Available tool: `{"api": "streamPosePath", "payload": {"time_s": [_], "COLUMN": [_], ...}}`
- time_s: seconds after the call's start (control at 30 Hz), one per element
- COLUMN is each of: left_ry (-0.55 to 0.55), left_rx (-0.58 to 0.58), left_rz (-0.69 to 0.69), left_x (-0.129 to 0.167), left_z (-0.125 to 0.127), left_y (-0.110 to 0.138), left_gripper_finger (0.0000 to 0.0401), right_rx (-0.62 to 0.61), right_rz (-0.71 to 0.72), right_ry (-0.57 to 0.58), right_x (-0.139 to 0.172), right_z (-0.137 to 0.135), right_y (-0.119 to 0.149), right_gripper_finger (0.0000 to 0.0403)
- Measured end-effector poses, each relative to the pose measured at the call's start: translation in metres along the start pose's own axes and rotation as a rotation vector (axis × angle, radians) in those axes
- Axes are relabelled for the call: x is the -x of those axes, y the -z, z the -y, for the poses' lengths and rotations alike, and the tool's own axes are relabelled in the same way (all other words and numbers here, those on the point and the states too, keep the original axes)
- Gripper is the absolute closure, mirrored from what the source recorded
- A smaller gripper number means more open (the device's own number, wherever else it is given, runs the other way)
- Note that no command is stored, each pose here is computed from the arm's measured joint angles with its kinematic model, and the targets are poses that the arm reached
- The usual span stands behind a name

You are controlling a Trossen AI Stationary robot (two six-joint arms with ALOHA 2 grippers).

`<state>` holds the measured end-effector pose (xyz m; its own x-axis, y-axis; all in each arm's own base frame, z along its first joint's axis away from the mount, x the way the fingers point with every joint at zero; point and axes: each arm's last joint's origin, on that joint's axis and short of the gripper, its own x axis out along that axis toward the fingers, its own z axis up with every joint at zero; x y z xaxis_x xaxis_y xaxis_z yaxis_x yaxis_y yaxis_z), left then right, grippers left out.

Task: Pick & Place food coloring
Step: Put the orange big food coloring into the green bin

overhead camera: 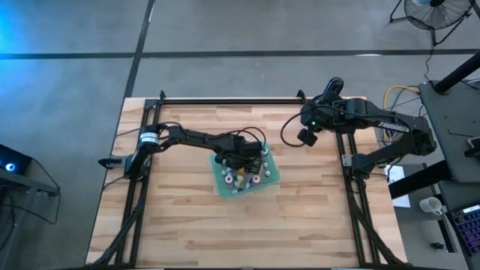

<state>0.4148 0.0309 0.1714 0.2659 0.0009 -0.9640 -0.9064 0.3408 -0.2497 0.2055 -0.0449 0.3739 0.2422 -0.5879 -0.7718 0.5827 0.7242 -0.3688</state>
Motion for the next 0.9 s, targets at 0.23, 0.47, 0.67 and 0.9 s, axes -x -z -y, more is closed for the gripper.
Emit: {"api": "streamPosePath", "payload": {"time_s": [0.23,0.47,0.67,0.9], "left_ry": [-0.002,0.012,0.020,0.022], "left_rx": [-0.012,-0.021,-0.036,-0.044], "left_rz": [0.005,-0.010,-0.010,-0.001], "left_x": [-0.001,-0.004,-0.001,0.009], "left_z": [-0.003,-0.005,-0.002,0.002], "left_y": [-0.005,-0.006,-0.006,-0.008], "left_gripper_finger": [0.0236,0.0254,0.0315,0.0324], "right_rx": [-0.001,-0.002,-0.003,-0.004], "right_rz": [-0.008,-0.008,-0.007,-0.007], "right_ry": [0.010,0.011,0.011,0.010], "right_x": [-0.002,-0.002,-0.002,-0.003], "right_z": [0.004,0.004,0.004,0.004], "right_y": [-0.001,-0.001,-0.001,-0.001], "right_gripper_finger": [0.0339,0.0339,0.0339,0.0339]}}
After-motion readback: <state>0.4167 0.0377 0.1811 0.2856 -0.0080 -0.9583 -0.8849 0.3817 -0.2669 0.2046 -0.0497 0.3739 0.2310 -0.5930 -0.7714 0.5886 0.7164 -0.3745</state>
